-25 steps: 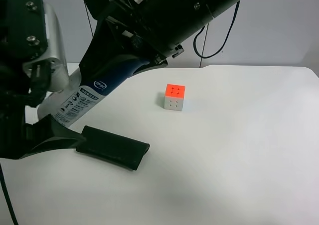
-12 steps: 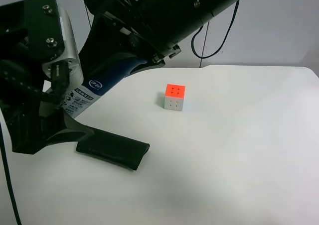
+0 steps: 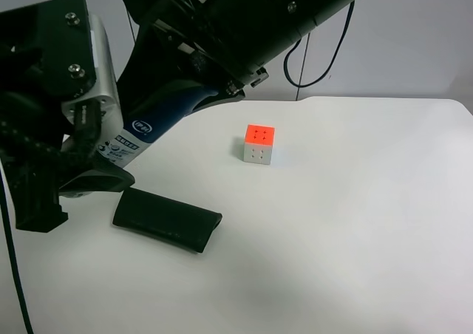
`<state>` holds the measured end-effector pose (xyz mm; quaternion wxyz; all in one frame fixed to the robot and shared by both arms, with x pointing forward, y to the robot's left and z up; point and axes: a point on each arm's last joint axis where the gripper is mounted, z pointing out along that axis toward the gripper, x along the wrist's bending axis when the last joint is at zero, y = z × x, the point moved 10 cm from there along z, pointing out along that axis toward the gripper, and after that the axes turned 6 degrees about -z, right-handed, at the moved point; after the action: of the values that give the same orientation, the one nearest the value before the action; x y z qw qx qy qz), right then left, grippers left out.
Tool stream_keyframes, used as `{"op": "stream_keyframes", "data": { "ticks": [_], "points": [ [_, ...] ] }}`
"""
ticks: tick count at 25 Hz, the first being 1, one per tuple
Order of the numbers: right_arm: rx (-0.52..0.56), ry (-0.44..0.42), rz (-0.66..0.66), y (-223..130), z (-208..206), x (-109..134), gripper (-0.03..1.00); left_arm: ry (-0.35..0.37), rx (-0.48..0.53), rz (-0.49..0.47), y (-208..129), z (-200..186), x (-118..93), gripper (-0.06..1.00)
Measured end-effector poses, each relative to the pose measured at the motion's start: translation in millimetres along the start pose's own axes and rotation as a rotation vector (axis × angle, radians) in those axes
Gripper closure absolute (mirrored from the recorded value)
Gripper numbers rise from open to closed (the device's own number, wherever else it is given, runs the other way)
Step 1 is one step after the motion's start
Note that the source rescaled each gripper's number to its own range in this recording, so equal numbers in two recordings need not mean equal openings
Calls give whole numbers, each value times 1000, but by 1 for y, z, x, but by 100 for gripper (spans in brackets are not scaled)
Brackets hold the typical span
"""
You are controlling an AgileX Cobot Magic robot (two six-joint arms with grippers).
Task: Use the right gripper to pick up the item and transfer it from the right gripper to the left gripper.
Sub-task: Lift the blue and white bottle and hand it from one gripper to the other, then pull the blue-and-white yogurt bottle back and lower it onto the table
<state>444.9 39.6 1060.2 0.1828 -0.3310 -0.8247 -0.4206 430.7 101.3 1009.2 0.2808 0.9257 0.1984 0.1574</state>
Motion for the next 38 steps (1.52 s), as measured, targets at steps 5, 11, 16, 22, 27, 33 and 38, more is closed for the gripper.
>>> {"op": "stream_keyframes", "data": {
  "ticks": [5,11,16,22,27,33,38],
  "points": [
    [10,-19,-23,-2,0,-3,89,0,0,7,0,1,0,94],
    [63,-116,-148,-11,-2,-22,2,-6,22,10,-4,1,-1,94],
    [75,-125,-215,-12,-4,-23,-3,-5,18,9,-3,1,-1,94],
    [175,-69,-253,-34,-14,-8,-3,-5,18,9,-3,1,-1,94],
    [245,-61,-306,-52,-37,6,-3,-5,18,9,-3,1,-1,94],
    [205,-191,-358,-55,-74,9,-3,-5,18,9,-3,1,-1,94],
    [140,-365,-395,-56,-117,6,-3,-3,13,9,-2,1,0,94]
  ]
}}
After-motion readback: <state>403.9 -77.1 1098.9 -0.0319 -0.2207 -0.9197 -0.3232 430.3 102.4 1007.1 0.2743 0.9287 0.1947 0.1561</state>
